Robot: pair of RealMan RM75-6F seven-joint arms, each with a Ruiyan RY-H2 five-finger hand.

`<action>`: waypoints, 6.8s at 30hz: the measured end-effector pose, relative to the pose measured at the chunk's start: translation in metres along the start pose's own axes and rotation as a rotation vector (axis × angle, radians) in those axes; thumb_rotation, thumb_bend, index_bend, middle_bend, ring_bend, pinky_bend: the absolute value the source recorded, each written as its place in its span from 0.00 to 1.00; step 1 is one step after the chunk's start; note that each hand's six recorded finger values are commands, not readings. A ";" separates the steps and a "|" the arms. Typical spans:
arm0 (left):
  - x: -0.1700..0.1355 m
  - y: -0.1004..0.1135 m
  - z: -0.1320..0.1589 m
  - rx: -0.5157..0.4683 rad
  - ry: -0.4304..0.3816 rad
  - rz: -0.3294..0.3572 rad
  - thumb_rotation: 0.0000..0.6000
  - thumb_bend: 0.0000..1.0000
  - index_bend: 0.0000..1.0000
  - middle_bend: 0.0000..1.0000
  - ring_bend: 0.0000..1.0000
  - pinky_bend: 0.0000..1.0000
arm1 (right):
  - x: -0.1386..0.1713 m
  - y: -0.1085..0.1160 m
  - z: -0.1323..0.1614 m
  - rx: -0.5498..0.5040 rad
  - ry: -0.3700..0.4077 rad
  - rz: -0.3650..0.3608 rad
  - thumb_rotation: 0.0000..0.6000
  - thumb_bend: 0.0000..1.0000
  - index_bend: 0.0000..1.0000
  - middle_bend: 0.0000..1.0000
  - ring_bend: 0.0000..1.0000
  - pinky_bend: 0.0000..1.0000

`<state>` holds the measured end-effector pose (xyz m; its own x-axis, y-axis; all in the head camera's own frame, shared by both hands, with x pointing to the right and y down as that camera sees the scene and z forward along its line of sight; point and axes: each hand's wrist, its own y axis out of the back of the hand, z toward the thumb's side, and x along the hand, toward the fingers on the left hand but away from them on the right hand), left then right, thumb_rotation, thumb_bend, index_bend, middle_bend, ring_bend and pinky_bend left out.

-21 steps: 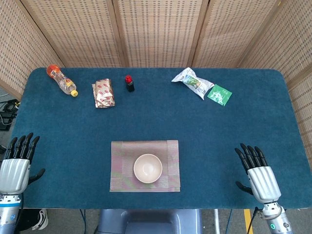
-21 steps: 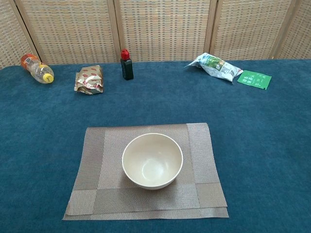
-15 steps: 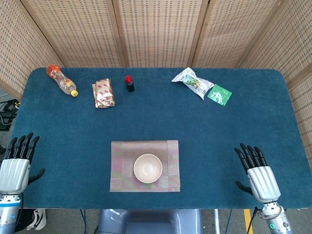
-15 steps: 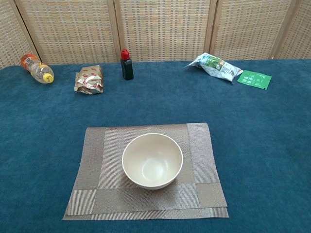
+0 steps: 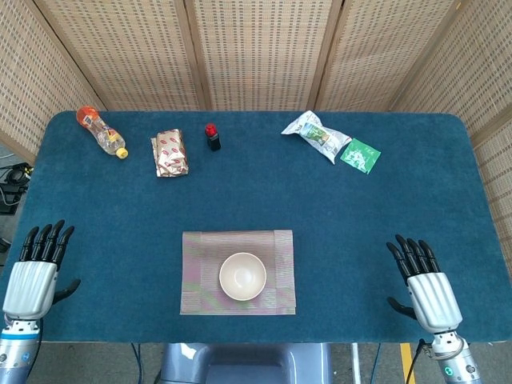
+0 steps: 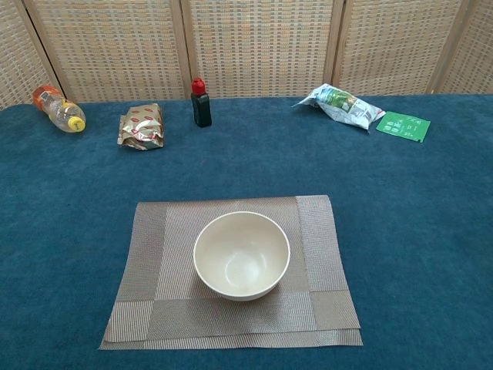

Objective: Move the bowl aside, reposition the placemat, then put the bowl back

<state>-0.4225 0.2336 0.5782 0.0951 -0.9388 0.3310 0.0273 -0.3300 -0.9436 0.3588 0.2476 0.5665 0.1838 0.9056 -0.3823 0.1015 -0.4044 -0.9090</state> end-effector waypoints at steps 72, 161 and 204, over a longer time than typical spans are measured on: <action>0.061 -0.099 0.295 0.064 -0.625 -0.154 1.00 0.21 0.63 0.00 0.00 0.00 | 0.002 0.020 -0.010 -0.092 -0.004 -0.018 1.00 0.09 0.00 0.00 0.00 0.00; 0.084 -0.059 -0.093 0.075 -0.014 -0.066 1.00 0.18 0.00 0.00 0.00 0.00 | 0.005 0.007 0.001 -0.057 0.018 0.011 1.00 0.09 0.00 0.00 0.00 0.00; 0.067 -0.020 0.021 0.043 -0.284 -0.081 1.00 0.18 0.00 0.00 0.00 0.00 | 0.007 0.013 -0.001 -0.075 0.017 -0.001 1.00 0.09 0.00 0.00 0.00 0.00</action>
<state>-0.3953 0.1796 0.6193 0.3652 -0.8425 0.3960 0.0880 -0.3922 -0.9156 0.3624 0.2480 0.5520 0.1998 0.9041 -0.3777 0.1748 -0.4122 -0.8941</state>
